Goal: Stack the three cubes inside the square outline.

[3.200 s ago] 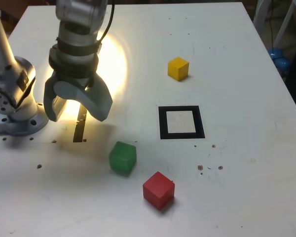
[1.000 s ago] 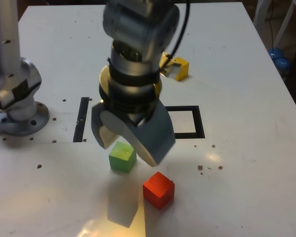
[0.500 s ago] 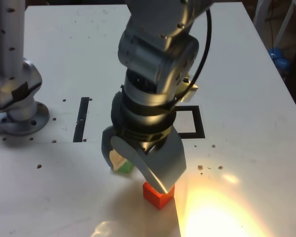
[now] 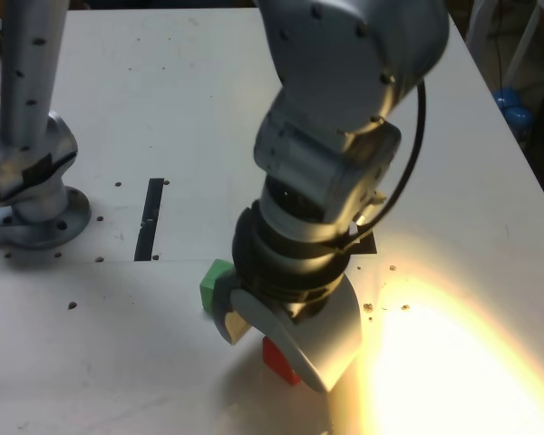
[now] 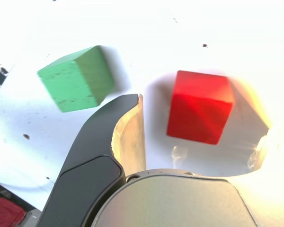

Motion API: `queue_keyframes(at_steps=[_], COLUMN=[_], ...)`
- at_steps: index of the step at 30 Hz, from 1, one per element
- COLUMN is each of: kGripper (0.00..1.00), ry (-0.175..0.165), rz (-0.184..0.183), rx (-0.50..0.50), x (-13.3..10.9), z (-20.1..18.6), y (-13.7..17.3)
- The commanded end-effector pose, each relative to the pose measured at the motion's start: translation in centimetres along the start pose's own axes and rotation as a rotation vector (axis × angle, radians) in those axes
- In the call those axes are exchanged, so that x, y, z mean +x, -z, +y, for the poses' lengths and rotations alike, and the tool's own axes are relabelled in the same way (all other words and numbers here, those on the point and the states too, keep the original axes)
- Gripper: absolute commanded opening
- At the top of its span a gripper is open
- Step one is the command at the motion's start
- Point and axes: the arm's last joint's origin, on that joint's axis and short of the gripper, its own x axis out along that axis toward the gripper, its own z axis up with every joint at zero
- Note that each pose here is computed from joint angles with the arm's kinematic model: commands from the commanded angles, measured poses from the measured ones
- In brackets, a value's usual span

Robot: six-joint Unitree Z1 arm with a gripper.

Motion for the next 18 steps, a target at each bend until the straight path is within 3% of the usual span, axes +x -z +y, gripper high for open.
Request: queue_keyframes(at_steps=[1,10,18], kGripper=[0.91,0.81,0.48], ry=[0.001,0.001,-0.006], rz=[0.000,-0.006,-0.008], rx=[0.003,0.004,-0.013], x=[0.4,1.4,1.9], z=[-0.1,-0.1,0.0], y=[-0.5,-1.6,-1.9])
